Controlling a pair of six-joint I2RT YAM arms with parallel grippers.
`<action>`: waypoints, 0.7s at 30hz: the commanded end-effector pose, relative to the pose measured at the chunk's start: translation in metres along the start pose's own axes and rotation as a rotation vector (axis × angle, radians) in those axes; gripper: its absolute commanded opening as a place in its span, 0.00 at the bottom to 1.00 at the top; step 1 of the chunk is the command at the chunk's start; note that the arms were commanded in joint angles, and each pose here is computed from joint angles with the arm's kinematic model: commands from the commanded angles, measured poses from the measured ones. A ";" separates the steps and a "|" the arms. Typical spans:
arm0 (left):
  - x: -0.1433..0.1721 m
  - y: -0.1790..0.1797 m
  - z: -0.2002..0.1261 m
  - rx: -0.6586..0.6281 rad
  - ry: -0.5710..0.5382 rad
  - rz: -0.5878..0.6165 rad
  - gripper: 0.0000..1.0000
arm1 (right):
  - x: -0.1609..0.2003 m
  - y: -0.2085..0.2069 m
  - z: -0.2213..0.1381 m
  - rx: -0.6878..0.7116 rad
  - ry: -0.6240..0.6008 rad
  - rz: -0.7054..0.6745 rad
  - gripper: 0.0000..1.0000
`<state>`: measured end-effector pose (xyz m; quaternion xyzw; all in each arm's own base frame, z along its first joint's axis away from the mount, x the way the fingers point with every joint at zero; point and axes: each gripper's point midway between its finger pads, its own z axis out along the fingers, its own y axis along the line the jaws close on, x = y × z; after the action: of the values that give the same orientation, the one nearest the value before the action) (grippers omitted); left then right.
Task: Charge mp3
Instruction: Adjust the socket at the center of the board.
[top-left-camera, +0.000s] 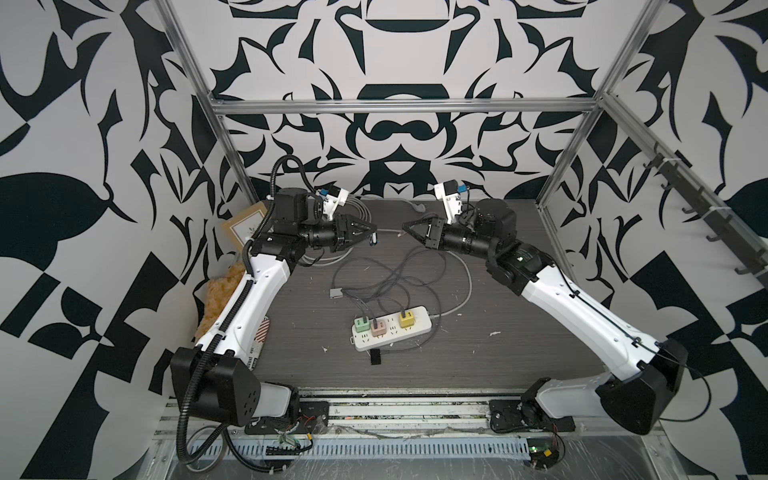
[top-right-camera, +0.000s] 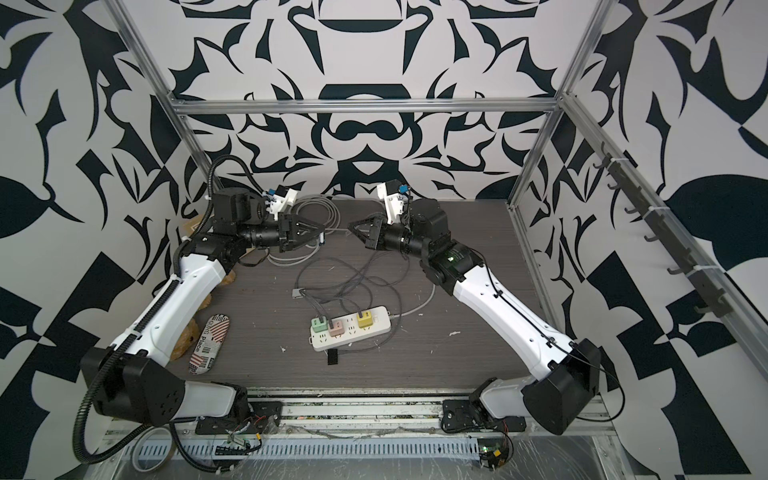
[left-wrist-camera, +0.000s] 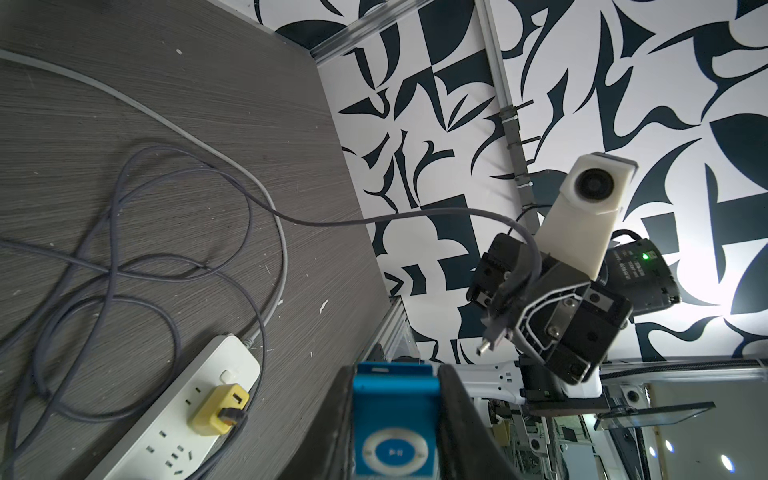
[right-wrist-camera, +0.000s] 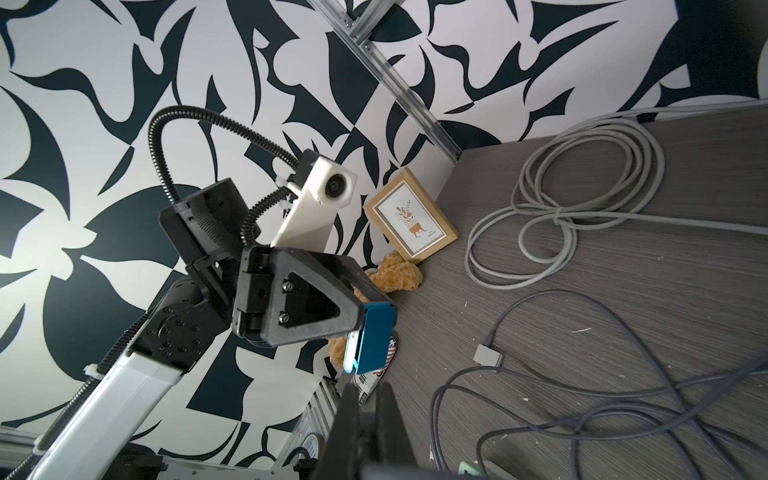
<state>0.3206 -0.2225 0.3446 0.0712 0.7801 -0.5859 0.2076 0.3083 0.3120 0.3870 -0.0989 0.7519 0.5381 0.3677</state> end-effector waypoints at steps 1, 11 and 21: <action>0.001 0.008 -0.003 -0.090 0.010 0.028 0.02 | -0.023 0.015 -0.013 -0.002 -0.091 -0.045 0.00; 0.119 0.016 0.032 -0.303 0.511 0.546 0.08 | -0.003 -0.088 -0.078 0.310 -0.042 0.162 0.00; 0.264 0.038 0.101 -0.095 0.970 0.828 0.05 | 0.008 -0.119 -0.119 0.435 -0.012 0.261 0.00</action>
<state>0.1336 -0.3438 0.2083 0.5676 0.7432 -0.3485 0.0637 0.3288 0.1658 0.2995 0.0979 0.8569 0.4044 0.3044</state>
